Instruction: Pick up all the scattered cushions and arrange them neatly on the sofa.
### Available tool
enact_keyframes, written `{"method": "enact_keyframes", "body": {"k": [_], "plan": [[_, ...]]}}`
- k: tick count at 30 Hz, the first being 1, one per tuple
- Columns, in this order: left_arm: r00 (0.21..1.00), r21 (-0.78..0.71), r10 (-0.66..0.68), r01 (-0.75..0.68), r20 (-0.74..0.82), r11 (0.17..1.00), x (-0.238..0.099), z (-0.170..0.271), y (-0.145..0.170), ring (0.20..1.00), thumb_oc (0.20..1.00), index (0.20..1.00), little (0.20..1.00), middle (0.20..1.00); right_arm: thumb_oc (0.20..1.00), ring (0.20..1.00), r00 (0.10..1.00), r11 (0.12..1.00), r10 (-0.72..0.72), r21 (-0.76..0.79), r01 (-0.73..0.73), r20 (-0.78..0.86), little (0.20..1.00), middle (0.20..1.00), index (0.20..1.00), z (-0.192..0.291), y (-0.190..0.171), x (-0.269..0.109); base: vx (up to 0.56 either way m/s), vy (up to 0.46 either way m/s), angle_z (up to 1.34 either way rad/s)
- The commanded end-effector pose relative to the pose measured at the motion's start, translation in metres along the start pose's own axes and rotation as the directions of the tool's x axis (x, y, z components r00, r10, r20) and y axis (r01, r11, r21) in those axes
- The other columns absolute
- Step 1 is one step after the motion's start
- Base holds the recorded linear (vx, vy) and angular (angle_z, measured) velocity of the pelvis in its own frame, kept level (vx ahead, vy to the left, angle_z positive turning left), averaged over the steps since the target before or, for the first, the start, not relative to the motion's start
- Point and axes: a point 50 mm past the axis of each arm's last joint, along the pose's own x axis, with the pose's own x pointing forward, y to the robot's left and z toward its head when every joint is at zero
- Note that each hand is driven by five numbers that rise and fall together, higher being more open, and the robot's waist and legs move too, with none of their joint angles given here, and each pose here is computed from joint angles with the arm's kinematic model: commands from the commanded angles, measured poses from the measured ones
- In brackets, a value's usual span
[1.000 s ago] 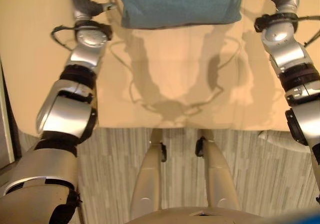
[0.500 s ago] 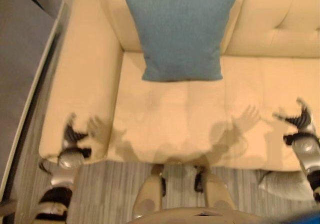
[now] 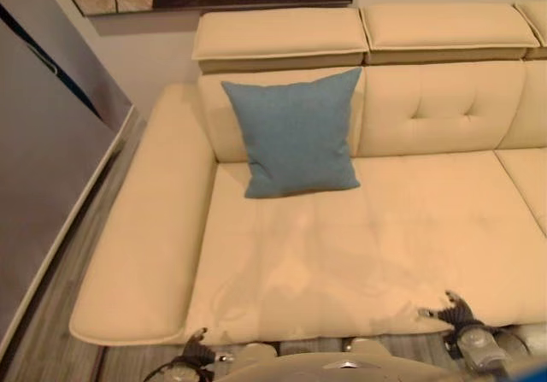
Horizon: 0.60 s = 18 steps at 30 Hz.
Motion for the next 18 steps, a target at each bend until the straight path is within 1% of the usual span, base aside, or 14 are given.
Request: {"method": "enact_keyframes", "body": {"k": [1,3,5,8,10,14,17,18], "plan": [[0.997,0.086,0.037,-0.042,0.065,0.995,0.004,0.017,0.013,1.000,1.000,1.000,1.000,1.000,1.000,1.000,0.998,0.998,-0.054,0.013,0.053,0.034,1.000,1.000,1.000,0.022,-0.013,0.006,-0.37,0.313,-0.32],[0.996,0.106,0.042,-0.049,0.075,0.993,0.005,0.020,0.014,1.000,1.000,1.000,1.000,1.000,1.000,1.000,0.998,0.999,-0.050,0.003,0.050,0.030,1.000,1.000,1.000,0.022,-0.011,0.006,-0.27,0.149,-0.51],[0.992,0.127,0.074,-0.086,0.098,0.988,0.008,0.031,0.024,1.000,1.000,1.000,1.000,1.000,1.000,1.000,0.999,0.999,-0.039,-0.008,0.040,0.037,1.000,1.000,1.000,0.028,-0.005,0.006,-0.41,0.116,-0.62],[0.992,0.128,0.089,-0.100,0.089,0.987,0.008,0.031,0.028,1.000,1.000,1.000,1.000,1.000,1.000,1.000,0.999,1.000,-0.023,-0.020,0.023,0.023,1.000,1.000,1.000,0.026,0.000,0.006,-0.33,0.091,-0.62],[0.994,0.117,0.094,-0.100,0.053,0.988,0.007,0.022,0.030,1.000,1.000,1.000,1.000,1.000,1.000,1.000,1.000,1.000,-0.010,-0.013,0.010,0.007,1.000,1.000,1.000,0.019,0.004,0.004,-0.28,0.040,-0.78],[0.994,0.101,0.103,-0.105,0.022,0.989,0.006,0.013,0.032,1.000,1.000,1.000,1.000,1.000,1.000,1.000,1.000,1.000,-0.008,0.014,0.008,-0.003,1.000,1.000,1.000,0.015,0.006,0.003,-0.16,-0.046,-0.55],[0.995,0.089,0.096,-0.097,0.024,0.991,0.006,0.013,0.026,1.000,1.000,1.000,1.000,1.000,1.000,1.000,1.000,1.000,0.002,0.025,-0.002,0.000,1.000,1.000,1.000,0.017,0.012,0.002,-0.18,-0.197,-1.02],[0.995,0.089,0.096,-0.097,0.024,0.991,0.006,0.013,0.026,1.000,1.000,1.000,1.000,1.000,1.000,1.000,1.000,1.000,0.002,0.025,-0.002,0.000,1.000,1.000,1.000,0.016,0.012,0.002,-0.11,-0.155,-0.37]]}}
